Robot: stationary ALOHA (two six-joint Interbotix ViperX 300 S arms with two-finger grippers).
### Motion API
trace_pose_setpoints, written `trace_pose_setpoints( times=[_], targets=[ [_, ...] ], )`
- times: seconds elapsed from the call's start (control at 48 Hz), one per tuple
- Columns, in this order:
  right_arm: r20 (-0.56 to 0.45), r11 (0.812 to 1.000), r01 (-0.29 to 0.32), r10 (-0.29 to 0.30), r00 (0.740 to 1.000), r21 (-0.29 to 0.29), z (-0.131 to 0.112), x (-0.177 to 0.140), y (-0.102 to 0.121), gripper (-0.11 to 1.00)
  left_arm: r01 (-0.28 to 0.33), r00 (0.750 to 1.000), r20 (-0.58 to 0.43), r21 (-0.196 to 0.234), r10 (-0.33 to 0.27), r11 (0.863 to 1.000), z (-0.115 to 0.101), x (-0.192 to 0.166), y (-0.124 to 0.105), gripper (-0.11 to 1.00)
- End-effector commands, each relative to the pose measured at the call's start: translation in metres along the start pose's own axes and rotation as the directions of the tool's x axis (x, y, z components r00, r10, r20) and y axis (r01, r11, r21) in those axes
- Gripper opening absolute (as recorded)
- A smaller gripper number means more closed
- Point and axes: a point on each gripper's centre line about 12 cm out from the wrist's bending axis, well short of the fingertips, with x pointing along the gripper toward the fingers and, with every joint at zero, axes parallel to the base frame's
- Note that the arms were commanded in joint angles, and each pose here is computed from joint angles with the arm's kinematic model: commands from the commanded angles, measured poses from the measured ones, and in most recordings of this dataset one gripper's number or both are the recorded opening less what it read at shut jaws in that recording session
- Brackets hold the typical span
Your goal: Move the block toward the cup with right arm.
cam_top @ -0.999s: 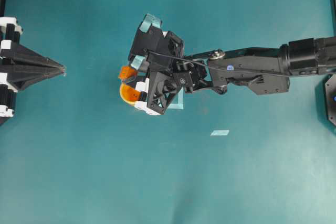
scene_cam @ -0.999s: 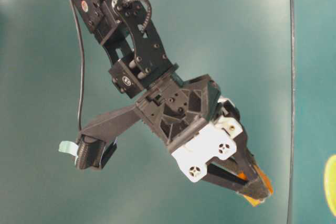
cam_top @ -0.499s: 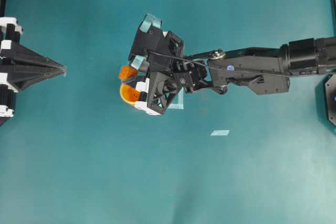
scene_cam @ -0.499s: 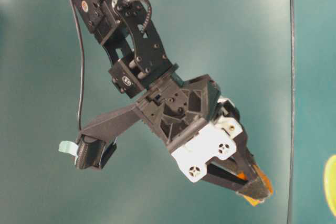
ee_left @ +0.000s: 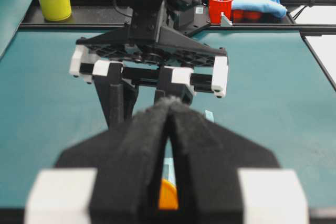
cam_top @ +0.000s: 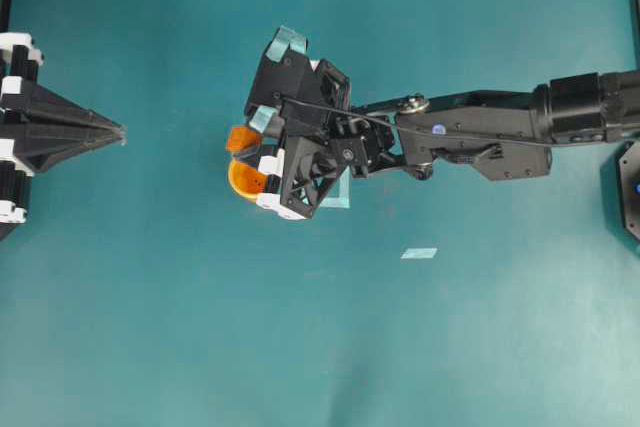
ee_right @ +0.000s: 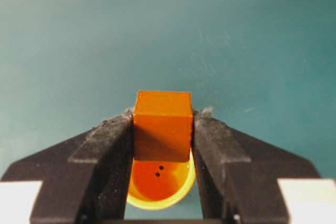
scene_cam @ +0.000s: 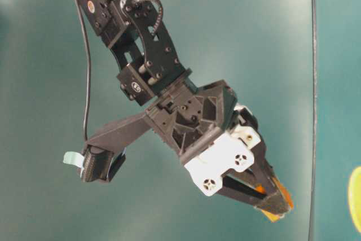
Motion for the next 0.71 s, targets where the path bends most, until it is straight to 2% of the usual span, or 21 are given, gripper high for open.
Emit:
trace_pose_setpoints(
  times=[0.0,0.687],
  targets=[
    [0.051,1.0,-0.015,0.015,0.999,0.0,0.0187,-0.0091,0.0031,0.4,-0.002,1.0,0.028,0.005,0.002,1.0,0.0111,0.002,0.0005,0.04],
    [0.051,1.0,-0.015,0.015,0.999,0.0,0.0187,-0.0091,0.0031,0.4,-0.002,1.0,0.029,0.005,0.002,1.0,0.0113,0.002,0.0005,0.04]
  ],
)
